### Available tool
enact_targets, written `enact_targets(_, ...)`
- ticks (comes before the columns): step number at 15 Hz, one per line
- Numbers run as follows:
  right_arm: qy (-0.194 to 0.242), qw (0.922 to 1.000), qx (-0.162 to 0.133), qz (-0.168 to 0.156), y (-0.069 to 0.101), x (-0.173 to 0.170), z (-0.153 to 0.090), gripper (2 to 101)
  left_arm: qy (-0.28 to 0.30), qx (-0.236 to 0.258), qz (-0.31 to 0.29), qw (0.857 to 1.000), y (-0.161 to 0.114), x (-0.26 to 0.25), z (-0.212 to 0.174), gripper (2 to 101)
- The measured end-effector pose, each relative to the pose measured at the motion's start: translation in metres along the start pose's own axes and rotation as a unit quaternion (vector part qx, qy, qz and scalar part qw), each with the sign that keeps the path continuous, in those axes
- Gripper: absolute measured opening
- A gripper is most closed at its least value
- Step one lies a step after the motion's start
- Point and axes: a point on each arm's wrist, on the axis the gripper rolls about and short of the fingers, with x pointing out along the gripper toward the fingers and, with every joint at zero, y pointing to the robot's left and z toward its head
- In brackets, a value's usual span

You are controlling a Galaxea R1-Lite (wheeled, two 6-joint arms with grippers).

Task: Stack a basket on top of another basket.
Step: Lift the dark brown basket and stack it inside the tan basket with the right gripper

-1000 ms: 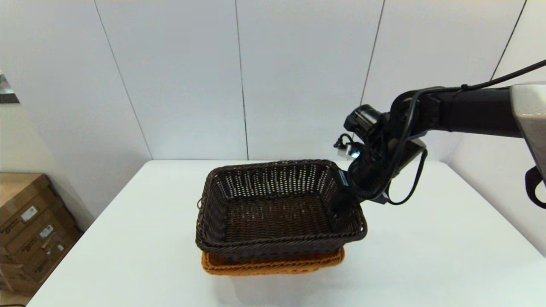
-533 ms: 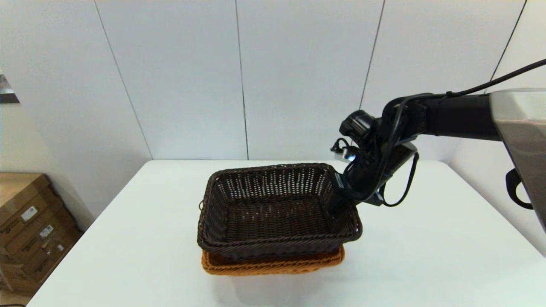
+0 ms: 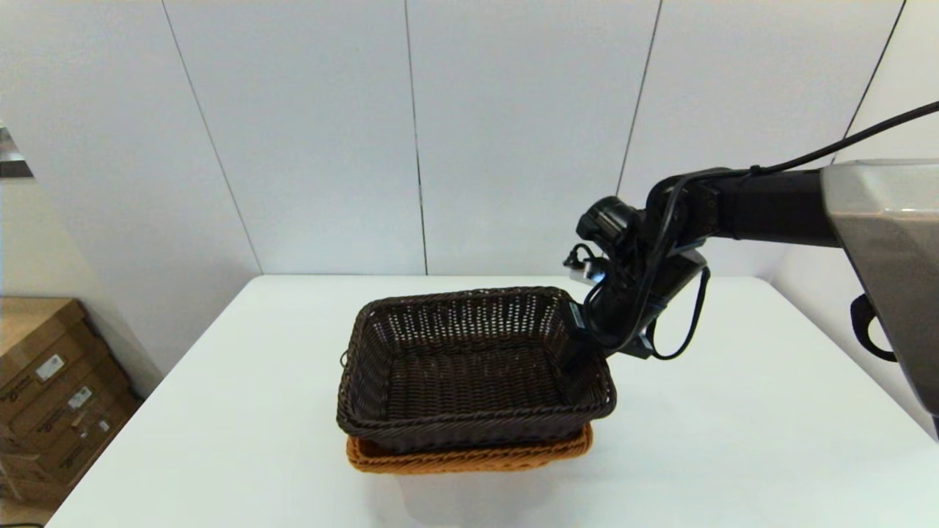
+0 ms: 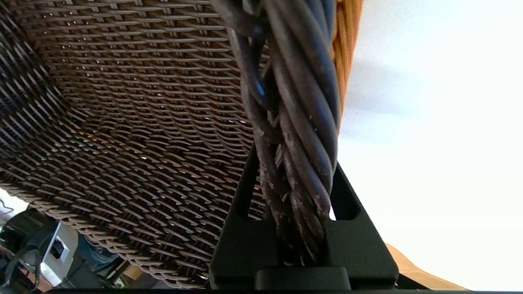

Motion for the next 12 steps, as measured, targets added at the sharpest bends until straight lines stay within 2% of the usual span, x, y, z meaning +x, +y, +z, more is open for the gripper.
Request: enact_targets(12, 0.005, 1.0000, 0.007, 0.002, 0.0078, 0.0043, -0.0019, 15.3, 0.000, 0.000, 0.001, 1.000, 0.0000, 0.0000, 0.0000, 97.8)
